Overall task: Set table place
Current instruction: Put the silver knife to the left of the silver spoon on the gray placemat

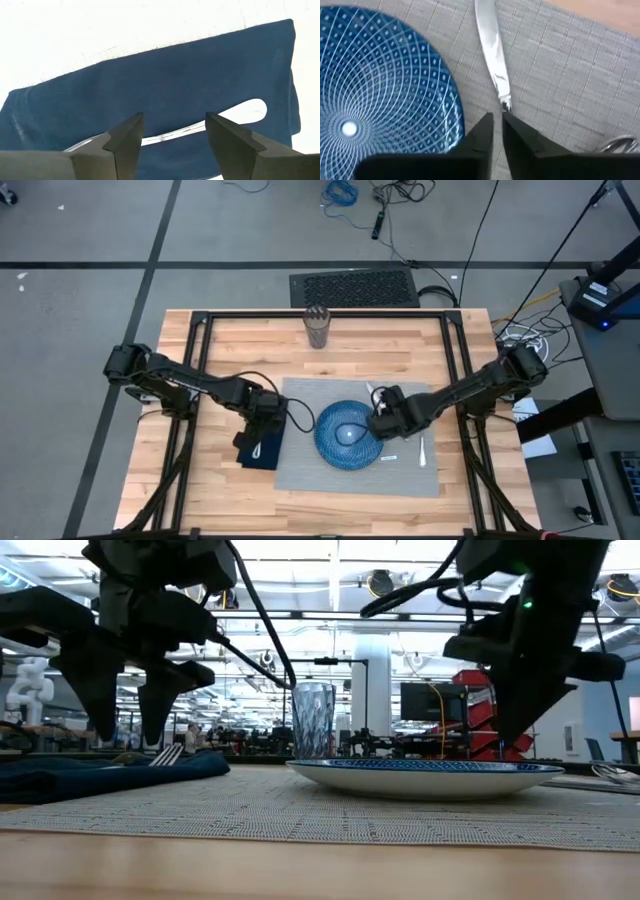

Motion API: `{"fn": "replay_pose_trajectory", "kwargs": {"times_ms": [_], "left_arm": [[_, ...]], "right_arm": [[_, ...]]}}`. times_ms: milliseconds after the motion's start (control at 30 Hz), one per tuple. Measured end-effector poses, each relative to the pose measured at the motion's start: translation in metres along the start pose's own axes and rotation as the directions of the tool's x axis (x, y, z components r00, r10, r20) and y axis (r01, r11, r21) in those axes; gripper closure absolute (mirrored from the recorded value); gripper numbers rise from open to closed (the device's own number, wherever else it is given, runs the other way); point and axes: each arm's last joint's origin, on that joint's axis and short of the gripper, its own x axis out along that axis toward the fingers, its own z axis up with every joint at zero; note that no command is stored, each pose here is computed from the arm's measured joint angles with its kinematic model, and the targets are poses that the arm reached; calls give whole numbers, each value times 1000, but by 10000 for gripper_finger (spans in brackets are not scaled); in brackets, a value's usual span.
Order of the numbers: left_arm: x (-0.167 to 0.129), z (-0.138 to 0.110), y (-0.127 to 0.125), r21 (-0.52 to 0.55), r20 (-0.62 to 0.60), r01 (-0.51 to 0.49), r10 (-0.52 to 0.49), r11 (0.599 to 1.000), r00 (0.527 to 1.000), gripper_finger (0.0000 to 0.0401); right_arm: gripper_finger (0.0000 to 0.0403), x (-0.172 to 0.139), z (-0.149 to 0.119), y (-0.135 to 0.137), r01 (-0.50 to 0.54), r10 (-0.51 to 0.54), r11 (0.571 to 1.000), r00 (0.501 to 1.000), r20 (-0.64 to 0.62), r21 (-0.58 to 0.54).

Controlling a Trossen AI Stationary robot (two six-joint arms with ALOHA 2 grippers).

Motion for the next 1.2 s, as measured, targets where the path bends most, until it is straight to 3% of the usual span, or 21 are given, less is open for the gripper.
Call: {"fn": "replay_pose_trajectory", "kwargs": {"times_ms": [267, 400, 733, 1200], "left_arm": [[0, 1, -2, 8, 6, 1, -1, 1000, 1000, 202], [0, 1, -2, 8, 6, 1, -1, 1000, 1000, 202], [0, 1, -2, 7, 9, 1, -1, 1000, 1000, 202], [0, 2, -2, 1, 16, 0, 0, 1000, 1000, 202]], "right_arm": [[276, -2, -12, -2, -1, 1, 1000, 1000, 8, 26], [257, 11, -17, -6, -23, 23, 999, 1000, -1, 35], [312, 31, -34, -19, -39, 42, 998, 998, -54, 56], [385, 22, -59, -19, -83, 97, 987, 990, -98, 141]]}}
